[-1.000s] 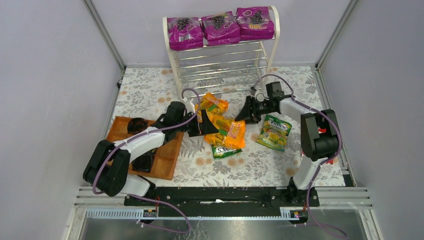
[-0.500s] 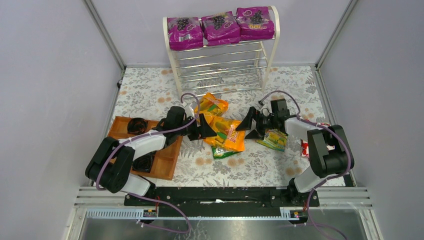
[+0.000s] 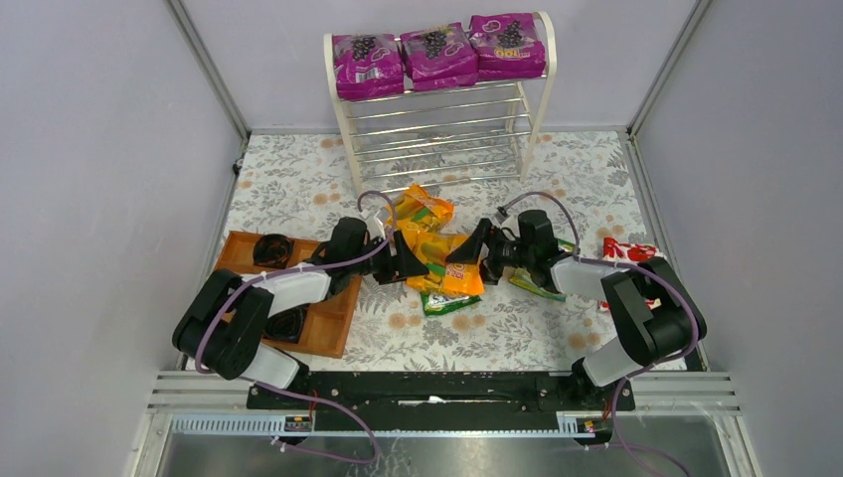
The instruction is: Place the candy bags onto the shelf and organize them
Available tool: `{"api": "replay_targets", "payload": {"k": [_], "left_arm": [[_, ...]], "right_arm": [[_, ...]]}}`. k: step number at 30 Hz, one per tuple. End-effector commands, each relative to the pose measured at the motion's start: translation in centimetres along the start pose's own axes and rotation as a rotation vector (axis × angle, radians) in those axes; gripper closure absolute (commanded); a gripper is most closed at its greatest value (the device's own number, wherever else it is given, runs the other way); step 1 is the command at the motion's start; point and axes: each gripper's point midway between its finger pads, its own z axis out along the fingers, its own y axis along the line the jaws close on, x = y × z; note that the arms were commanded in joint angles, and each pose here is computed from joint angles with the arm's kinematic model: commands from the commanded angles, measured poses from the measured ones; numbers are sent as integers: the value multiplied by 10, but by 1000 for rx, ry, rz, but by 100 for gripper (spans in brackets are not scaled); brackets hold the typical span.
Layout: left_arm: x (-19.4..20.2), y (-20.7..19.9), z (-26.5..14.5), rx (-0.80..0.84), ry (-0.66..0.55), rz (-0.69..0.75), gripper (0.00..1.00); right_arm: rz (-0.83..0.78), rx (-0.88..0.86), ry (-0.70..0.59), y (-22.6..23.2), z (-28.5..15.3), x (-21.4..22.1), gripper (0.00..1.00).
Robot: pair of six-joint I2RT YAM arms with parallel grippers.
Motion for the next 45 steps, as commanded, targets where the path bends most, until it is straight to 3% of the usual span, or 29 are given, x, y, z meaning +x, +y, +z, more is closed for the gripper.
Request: {"api": "replay_targets", "payload": {"k": [1, 13, 19, 23, 38, 45], "left_arm": [[7, -7, 4, 63, 25, -15, 30], [12, -13, 3, 83, 24, -11, 31], [17, -23, 8, 123, 41, -17, 32], [11, -29, 6, 126, 24, 1, 31], [-45, -61, -41, -39, -135, 270, 10], [-76, -96, -74, -59, -237, 408, 6]], "right_arm": [[-37, -46, -103, 21, 13, -19, 12], [-55, 108, -77, -15, 21, 1, 13], [-68, 70, -98, 1, 21, 0, 31], [-37, 8, -116, 16, 19, -2, 37], [128, -192, -171, 41, -13, -14, 47], [155, -262, -227, 58, -44, -33, 49]]}}
